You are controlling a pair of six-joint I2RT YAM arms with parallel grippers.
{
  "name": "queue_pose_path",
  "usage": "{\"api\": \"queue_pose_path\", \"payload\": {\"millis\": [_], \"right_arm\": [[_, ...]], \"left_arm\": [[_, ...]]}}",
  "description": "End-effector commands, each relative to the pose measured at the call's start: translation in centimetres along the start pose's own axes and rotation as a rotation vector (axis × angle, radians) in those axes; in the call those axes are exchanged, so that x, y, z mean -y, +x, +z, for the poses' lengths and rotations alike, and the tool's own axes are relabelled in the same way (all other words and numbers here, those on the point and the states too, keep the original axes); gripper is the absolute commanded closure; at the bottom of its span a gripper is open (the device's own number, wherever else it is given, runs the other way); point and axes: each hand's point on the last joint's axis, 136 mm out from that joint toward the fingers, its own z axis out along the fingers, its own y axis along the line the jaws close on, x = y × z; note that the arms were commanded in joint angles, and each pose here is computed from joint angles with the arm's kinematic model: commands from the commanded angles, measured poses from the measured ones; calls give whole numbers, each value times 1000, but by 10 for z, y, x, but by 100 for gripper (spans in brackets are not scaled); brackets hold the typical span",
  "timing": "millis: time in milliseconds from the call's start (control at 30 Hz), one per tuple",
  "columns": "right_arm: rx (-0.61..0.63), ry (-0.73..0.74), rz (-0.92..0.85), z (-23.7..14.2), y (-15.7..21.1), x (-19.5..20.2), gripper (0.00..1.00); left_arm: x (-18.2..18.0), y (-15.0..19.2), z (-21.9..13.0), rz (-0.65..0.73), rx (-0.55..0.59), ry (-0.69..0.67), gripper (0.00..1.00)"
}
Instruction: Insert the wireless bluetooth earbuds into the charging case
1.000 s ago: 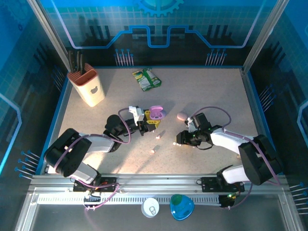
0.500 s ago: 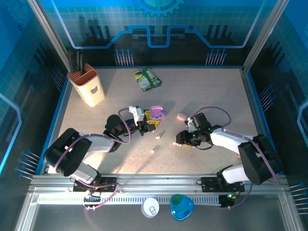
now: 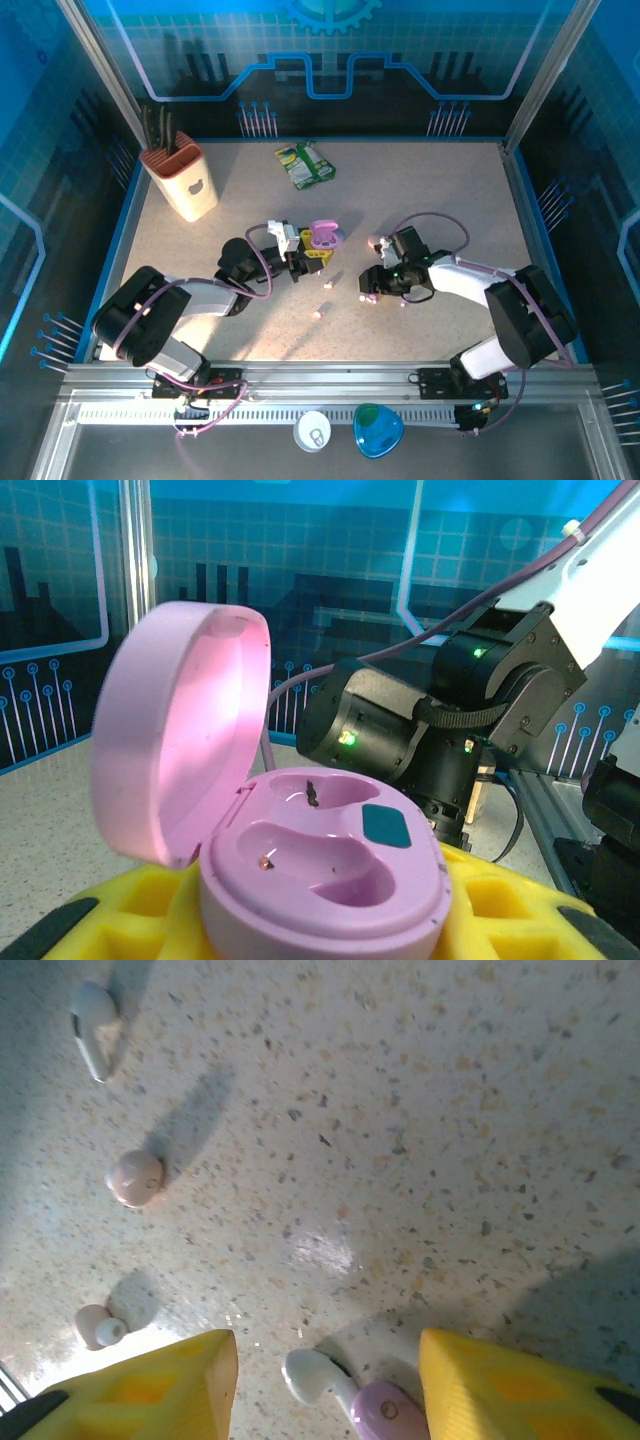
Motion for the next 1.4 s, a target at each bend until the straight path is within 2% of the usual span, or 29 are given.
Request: {"api": "queue_pose_path", "payload": {"millis": [0,767,1100,1367], "right_arm": [[-27,-20,-30,5,3,-4,49],[-48,-16,15,3,27,8,63],[-59,1,18,-1,35,12,63],[-56,-5,26,-2,38,12,68]], "left_arm": [[5,-3,-4,0,12,23,63],[3,-1,-3,-9,7,22,63],[1,0,-2,-14,5,24,63],[1,-2,-1,-16,7,27,63]]}}
